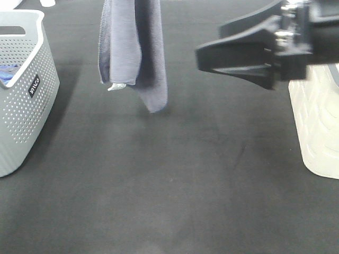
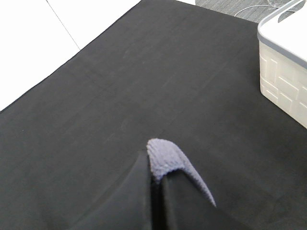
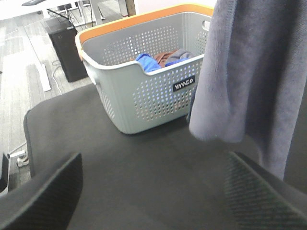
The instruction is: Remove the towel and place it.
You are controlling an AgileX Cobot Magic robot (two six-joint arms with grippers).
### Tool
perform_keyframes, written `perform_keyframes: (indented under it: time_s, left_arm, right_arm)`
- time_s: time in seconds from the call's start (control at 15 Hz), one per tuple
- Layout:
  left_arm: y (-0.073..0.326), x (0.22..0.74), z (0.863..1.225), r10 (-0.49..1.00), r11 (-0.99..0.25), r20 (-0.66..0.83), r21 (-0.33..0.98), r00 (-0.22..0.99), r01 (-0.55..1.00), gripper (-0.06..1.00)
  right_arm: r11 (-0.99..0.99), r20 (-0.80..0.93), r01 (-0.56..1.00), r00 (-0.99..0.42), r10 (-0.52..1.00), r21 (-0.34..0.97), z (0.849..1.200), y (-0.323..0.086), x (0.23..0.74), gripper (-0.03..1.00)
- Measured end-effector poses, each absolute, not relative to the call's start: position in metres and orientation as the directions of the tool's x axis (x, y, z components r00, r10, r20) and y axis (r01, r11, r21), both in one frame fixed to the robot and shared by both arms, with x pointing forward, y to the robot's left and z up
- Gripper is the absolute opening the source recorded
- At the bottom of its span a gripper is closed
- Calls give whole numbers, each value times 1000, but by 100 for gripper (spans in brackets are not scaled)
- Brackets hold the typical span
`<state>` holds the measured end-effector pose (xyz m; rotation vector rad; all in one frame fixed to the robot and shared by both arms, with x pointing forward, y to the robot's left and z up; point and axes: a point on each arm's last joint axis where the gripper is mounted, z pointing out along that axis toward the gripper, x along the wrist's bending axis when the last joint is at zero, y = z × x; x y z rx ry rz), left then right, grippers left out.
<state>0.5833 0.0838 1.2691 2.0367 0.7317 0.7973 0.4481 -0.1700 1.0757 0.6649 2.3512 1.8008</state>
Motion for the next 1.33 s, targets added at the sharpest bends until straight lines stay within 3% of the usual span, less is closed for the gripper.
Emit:
perform_keyframes:
  time_s: [0.67,1.33]
  left_arm:
    - [70,577,1268,642,-473,200,863,740,178,0]
    - [56,586,1254,583,-477,187,866,791,147,0]
  right_arm:
    - [136,145,218,-900,410,966,1060,-148,531,73]
    - [117,202,240,-941,270,964,1028,-136,543,70]
